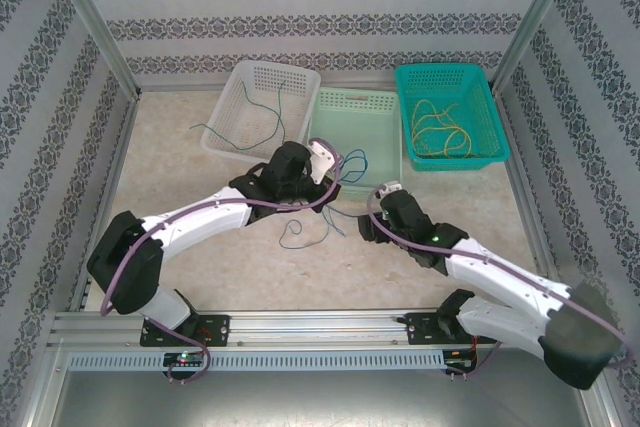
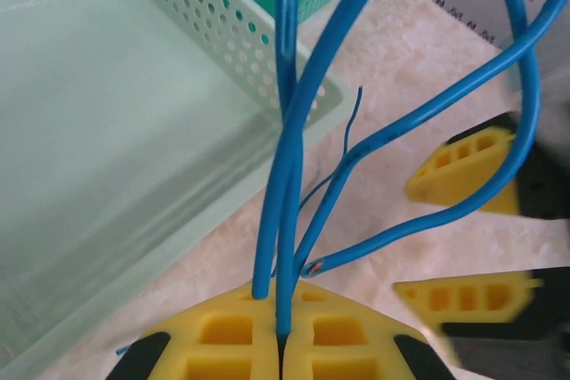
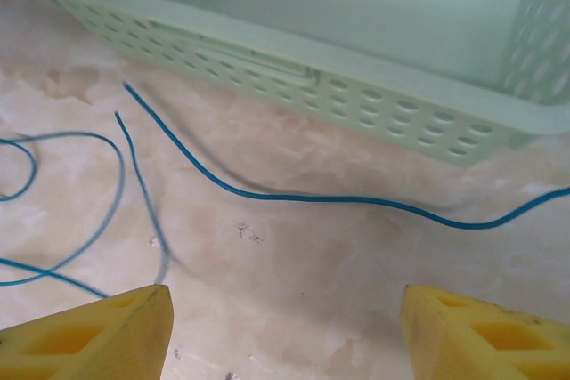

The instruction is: Untangle the cables

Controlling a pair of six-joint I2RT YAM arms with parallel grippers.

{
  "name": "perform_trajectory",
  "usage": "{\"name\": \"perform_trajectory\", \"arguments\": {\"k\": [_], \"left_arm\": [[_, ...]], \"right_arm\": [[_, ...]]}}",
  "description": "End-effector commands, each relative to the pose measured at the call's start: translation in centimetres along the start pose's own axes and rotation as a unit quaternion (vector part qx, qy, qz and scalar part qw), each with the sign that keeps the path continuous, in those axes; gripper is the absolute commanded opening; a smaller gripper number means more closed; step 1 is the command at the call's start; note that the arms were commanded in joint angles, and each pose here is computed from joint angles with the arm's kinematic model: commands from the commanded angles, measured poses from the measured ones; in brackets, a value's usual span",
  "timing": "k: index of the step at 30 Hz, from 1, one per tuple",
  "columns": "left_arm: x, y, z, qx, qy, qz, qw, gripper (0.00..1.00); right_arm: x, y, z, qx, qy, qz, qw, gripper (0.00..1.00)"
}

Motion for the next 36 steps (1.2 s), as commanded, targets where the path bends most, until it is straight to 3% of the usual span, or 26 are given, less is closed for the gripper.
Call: {"name": "perform_trajectory", "arguments": {"k": [1, 6, 10, 18, 27, 36], "left_arm": [[1.0, -2.3, -1.6, -0.034, -0.016, -0.017, 0.999, 0.0], [2.0, -3.8, -1.7, -0.046, -0.027, -0.036, 0.998, 0.0], [2.1, -4.0, -1.4, -0.047, -0.033, -0.031, 0.998, 0.0], [2.3, -4.1, -2.1, -0.06, -0.05, -0.032, 0.996, 0.01], [2.7, -3.6, -2.5, -0.05, -0.067, -0.038, 0.996, 0.01], [3.9, -3.8, -2.0, -0.036, -0.078, -0.069, 0.994, 0.02]], "right_arm": [[1.0, 0.1, -2.0, -0.008, 0.008, 0.0, 1.0, 0.7], [3.0, 0.0, -2.3, -0.025, 0.005, -0.056, 0.998, 0.69], [2.4, -0.2, -2.4, -0.005, -0.032, -0.03, 0.999, 0.69], [9.7, -0.4, -3.5, -0.03, -0.021, -0.183, 0.982, 0.7], [15.9, 0.6, -3.8, -0.031, -0.065, -0.221, 0.973, 0.71], [15.6, -0.2, -3.3, -0.028, -0.055, -0.225, 0.973, 0.69]]}}
Point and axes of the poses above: each hand's point on the last joint's axis, 136 mm out from that joint toward the fingers, its own y axis out along the fingers, its own x axis along the line the jaws close on, z = x × y, the point moved 1 cm from there along -y, back along the fingers, and after that the axes turned 7 degrees about y, right-handed, at the moved point
